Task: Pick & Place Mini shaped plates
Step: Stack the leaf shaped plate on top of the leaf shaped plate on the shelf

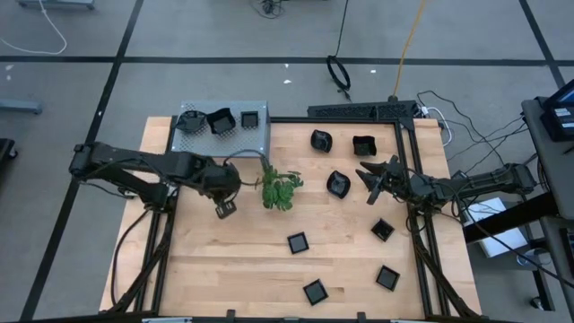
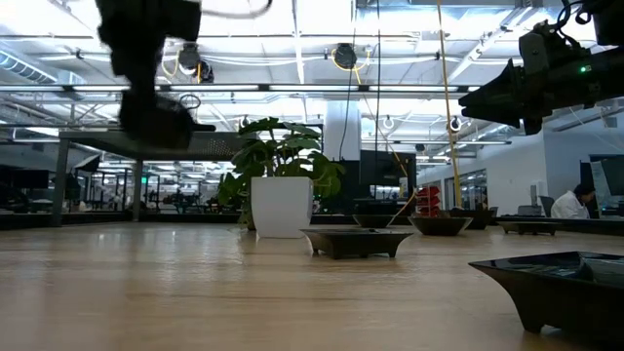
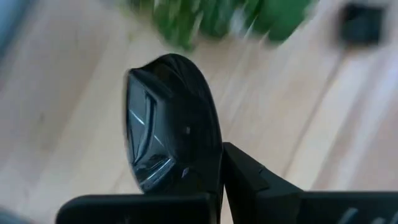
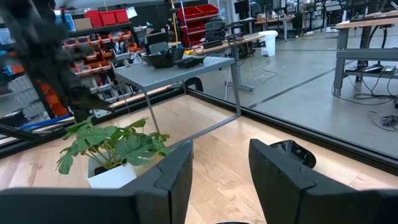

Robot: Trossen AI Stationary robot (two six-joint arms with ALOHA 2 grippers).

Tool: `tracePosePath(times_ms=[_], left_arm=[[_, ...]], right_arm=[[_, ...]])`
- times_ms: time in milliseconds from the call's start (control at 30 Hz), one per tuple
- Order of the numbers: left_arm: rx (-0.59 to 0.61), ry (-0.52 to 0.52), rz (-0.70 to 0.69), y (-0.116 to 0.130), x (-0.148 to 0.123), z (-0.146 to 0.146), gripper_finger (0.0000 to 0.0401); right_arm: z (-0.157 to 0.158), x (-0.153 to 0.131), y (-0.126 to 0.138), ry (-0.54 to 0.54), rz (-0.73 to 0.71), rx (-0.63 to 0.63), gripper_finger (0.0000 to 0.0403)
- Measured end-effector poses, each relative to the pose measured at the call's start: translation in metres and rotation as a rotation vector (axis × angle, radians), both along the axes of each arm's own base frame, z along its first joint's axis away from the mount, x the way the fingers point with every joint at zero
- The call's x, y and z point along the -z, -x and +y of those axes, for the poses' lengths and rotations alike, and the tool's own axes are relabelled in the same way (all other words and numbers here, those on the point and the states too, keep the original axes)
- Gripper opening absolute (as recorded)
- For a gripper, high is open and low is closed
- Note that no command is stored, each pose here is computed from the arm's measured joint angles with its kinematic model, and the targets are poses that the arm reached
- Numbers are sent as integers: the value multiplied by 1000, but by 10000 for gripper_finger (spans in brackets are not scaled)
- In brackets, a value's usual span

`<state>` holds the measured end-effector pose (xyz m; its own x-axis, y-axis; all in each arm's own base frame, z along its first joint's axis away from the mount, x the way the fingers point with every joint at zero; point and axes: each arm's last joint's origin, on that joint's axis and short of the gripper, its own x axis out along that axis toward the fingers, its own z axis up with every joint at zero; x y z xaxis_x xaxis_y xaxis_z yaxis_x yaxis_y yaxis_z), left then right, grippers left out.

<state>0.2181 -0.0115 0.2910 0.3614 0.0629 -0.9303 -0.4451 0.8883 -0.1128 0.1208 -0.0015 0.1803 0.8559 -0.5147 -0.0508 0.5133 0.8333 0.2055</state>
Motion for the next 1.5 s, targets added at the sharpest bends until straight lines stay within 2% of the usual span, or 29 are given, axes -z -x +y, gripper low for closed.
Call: tracePosePath(times_ms=[100, 233, 367, 433, 567, 700, 967, 1067, 1233, 1500], left_arm=[[-1, -22, -110, 6, -29, 3, 15], [-57, -136, -157, 18, -51, 10, 5], [-121, -279, -235, 34, -70, 21, 15], [-177, -366, -251, 40, -76, 27, 19], [-371, -532, -263, 53, -84, 44, 13], [-542, -609, -222, 61, -84, 64, 5], [-698, -621, 56, 66, -66, 105, 8], [-678, -596, 155, 63, -58, 119, 5], [-518, -577, 301, 58, -47, 135, 18], [-268, -555, 499, 64, -39, 150, 7]], right_arm=[[0, 0, 0, 0, 0, 0, 144], [0, 0, 0, 0, 0, 0, 146], [0, 0, 0, 0, 0, 0, 144], [0, 0, 0, 0, 0, 0, 144], [0, 0, 0, 0, 0, 0, 146], [0, 0, 0, 0, 0, 0, 144], [0, 0, 0, 0, 0, 0, 145], [0, 0, 0, 0, 0, 0, 144], [0, 0, 0, 0, 0, 0, 145], [0, 0, 0, 0, 0, 0, 146]])
